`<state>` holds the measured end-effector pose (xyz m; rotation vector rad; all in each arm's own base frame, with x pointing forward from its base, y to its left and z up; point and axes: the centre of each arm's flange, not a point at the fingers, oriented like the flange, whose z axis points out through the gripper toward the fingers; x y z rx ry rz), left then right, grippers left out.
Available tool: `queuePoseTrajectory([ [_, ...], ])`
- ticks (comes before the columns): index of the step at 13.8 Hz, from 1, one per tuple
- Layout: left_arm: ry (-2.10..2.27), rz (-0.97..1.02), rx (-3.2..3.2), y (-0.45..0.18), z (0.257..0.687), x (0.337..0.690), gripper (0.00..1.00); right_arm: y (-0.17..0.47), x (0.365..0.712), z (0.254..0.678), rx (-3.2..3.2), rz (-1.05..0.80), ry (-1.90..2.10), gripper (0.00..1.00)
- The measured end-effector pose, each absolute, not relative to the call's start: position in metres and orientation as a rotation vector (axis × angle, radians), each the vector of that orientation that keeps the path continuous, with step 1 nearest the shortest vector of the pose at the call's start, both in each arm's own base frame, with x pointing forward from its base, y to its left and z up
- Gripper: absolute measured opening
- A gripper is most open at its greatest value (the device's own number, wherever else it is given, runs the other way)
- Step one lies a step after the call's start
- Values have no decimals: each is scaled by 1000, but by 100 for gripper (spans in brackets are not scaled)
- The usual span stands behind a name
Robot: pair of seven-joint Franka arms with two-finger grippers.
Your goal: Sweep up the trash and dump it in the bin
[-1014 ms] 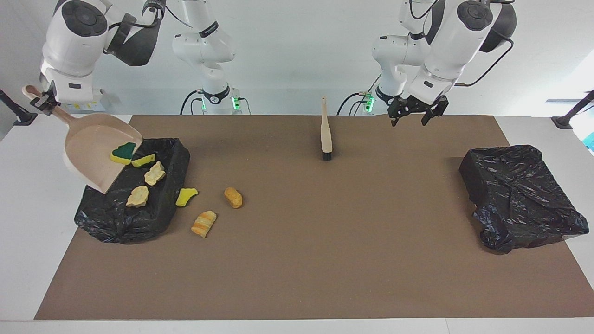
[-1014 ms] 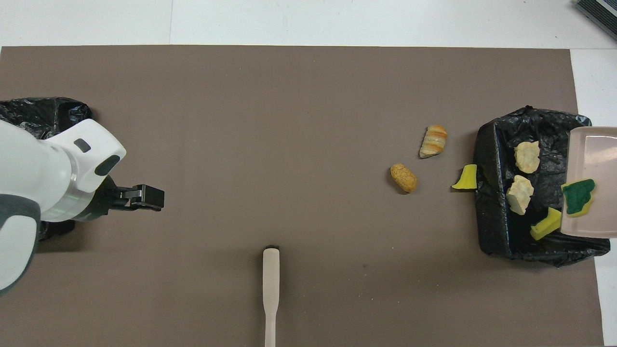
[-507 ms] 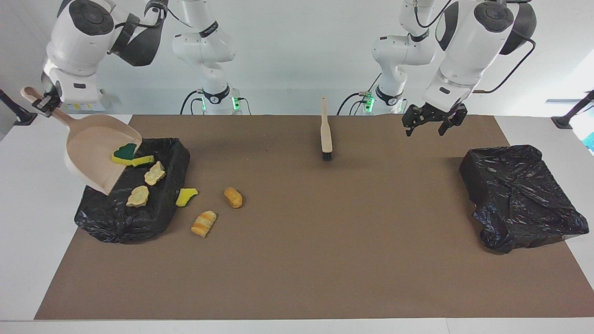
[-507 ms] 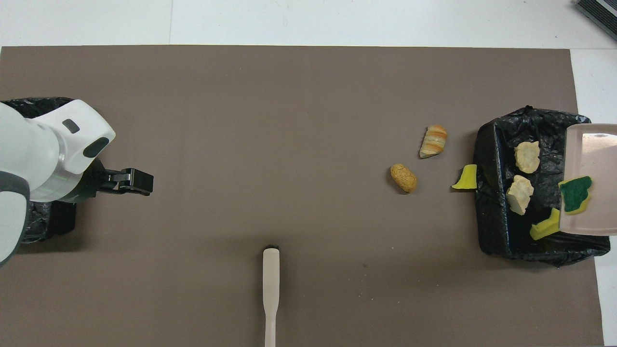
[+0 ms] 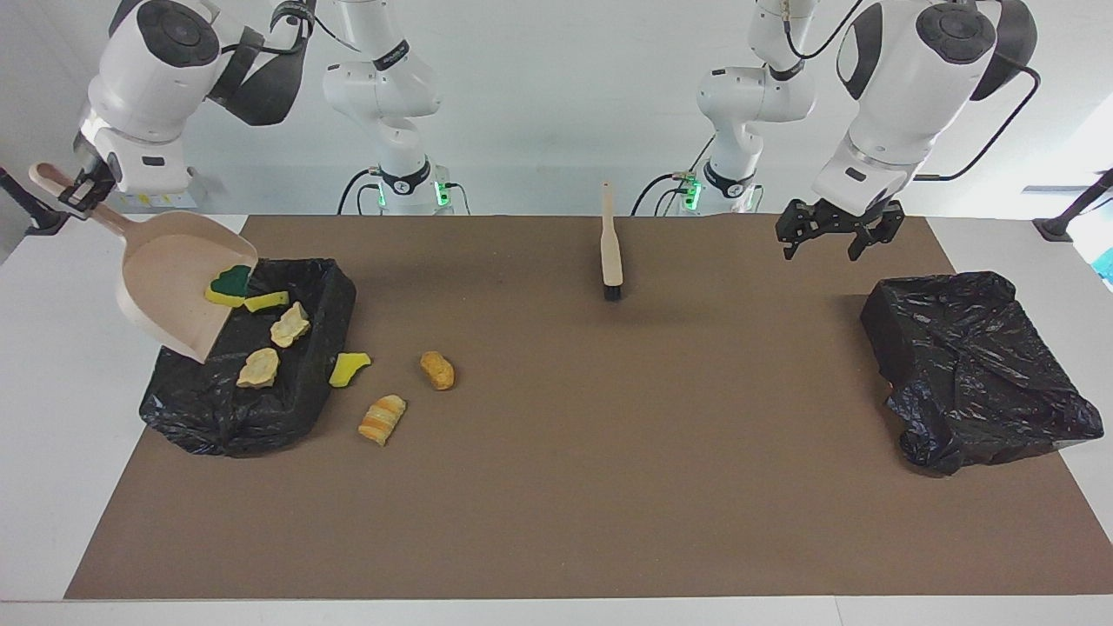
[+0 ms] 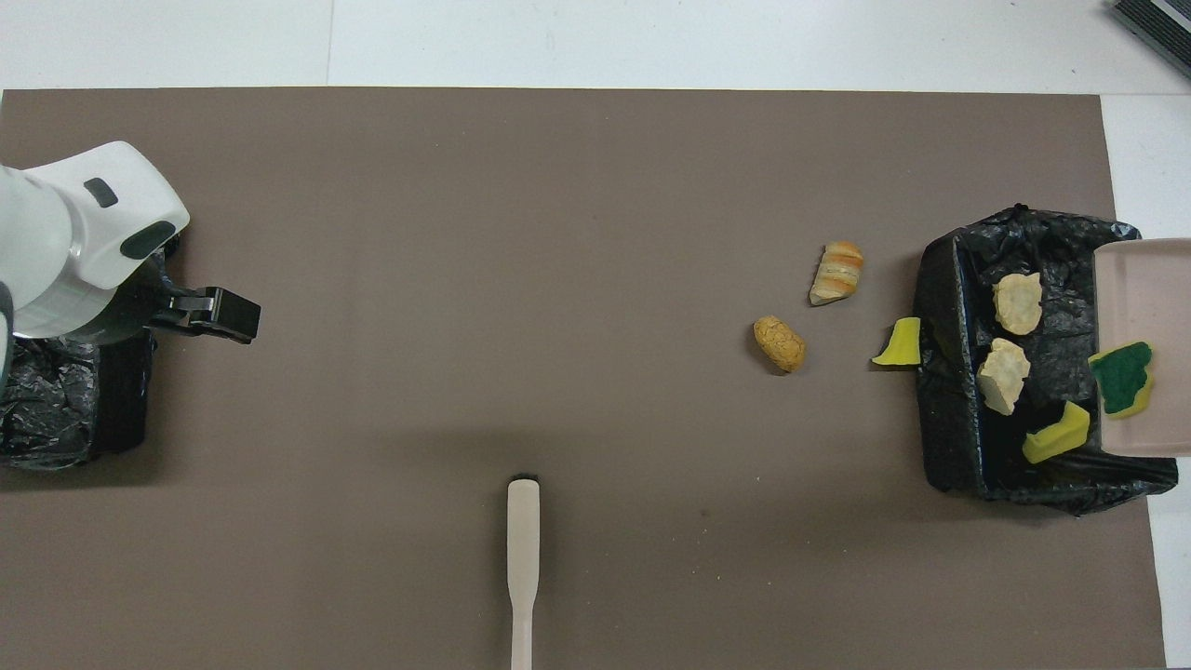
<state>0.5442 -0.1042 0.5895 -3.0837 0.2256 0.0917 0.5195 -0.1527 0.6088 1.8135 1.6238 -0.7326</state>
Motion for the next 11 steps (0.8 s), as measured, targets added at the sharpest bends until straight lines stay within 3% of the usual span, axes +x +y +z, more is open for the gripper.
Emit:
queuePoseTrajectory([
  [5, 284, 67, -3082, -102, 603, 543, 100, -155, 521, 615, 1772, -736, 1634, 31],
  [11, 300, 82, -3080, -91, 610, 537, 100, -138, 520, 597, 2032, -516, 1714, 31],
])
